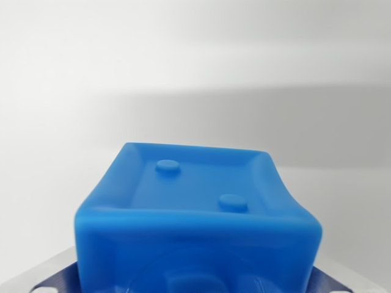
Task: Stack cube
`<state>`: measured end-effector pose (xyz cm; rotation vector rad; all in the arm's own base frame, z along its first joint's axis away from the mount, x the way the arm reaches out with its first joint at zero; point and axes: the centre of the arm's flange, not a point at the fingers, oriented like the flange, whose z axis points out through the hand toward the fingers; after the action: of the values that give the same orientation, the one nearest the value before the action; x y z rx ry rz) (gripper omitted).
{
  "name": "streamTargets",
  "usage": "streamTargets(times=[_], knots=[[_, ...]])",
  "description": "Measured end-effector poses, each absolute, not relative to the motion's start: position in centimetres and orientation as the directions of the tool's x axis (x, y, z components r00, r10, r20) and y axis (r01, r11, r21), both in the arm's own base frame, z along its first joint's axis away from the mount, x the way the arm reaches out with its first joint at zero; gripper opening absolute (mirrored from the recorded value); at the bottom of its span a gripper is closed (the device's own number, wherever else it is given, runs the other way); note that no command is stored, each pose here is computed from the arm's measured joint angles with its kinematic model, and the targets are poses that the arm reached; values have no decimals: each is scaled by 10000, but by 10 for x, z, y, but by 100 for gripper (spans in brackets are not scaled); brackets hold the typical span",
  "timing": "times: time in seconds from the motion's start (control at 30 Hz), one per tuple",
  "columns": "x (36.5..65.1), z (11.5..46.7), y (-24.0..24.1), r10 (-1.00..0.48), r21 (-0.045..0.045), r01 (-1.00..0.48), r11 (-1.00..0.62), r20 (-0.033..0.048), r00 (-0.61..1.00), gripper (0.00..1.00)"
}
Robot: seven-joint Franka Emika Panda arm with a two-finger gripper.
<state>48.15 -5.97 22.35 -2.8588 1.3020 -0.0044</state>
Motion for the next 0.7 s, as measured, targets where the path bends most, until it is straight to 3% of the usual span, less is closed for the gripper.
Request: streamTargets(times=[0.7], knots=[[523,226,-73,-7091,-9,-7091,-7051,41,7051,0]])
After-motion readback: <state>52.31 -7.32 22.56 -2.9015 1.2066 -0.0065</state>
